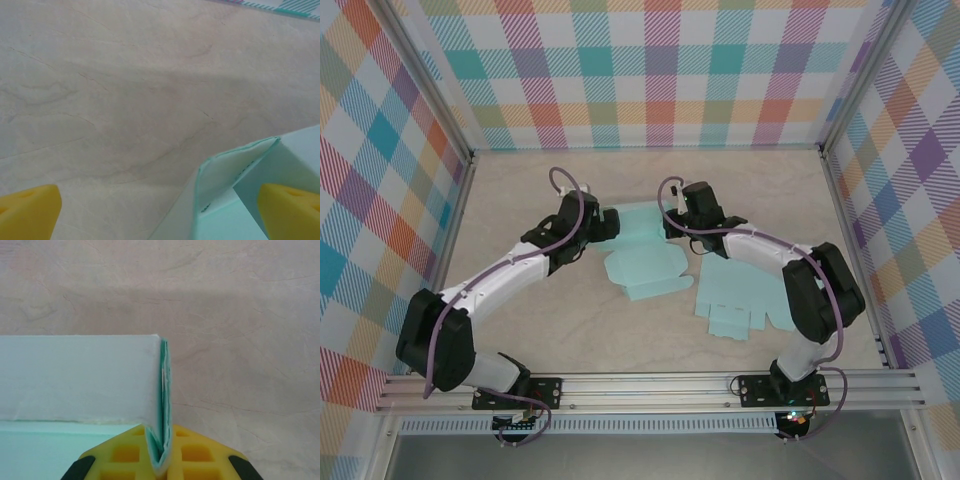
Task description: Fold the paper box
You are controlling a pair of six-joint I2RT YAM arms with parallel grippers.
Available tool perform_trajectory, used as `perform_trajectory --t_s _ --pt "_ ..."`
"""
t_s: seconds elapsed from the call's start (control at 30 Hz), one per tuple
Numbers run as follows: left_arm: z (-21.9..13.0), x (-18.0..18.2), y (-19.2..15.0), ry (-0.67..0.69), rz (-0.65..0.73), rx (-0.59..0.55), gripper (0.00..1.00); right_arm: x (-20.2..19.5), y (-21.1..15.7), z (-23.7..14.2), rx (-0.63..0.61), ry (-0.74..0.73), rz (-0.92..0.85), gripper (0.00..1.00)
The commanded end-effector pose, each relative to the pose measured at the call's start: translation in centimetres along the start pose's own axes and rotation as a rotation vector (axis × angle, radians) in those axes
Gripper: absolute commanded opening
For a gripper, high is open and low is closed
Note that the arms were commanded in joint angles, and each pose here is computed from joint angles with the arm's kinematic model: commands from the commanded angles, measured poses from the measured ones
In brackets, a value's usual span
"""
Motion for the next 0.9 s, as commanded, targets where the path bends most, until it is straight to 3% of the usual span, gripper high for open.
perform_trajectory --t_s 0.0,0.33,0.53,0.73,0.87 --pt "0.9 -0.7 0.0 -0.066 -0.048 -0.019 1.0 2.3 2.2 -2.0 -0.07 0.051 0.009 0.0" --pt "2.2 -1.1 -0.8 -0.115 -0.138 -0.057 0.93 2.7 2.3 -3.3 -0.097 0.033 0.038 0.0" --pt "-1.4 1.5 -1.2 -0.061 -0.198 -0.139 0.89 0.7 2.1 -3.5 -0.116 -0.118 0.037 0.0" --pt "-4.6 3.0 -2.9 -0.132 -0.314 -0.186 0.92 0.5 1.9 -3.4 -0.119 -0.133 0.049 0.0" --pt "-5.1 3.6 -4.7 -0.138 -0.362 -0.139 0.87 0.7 2.1 -3.5 -0.122 -0.12 0.053 0.0"
Point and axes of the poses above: each hand's point on the last joint's axis, 136 mm out from that joint toward the fingers, its own z axis out along the fingers, its own x axis along the line the jaws close on, y = z × x, the point moved 5 cm from there along -z, back along the fingers, and after that the axes turned 4 degrees about z, right-handed, at the moved point
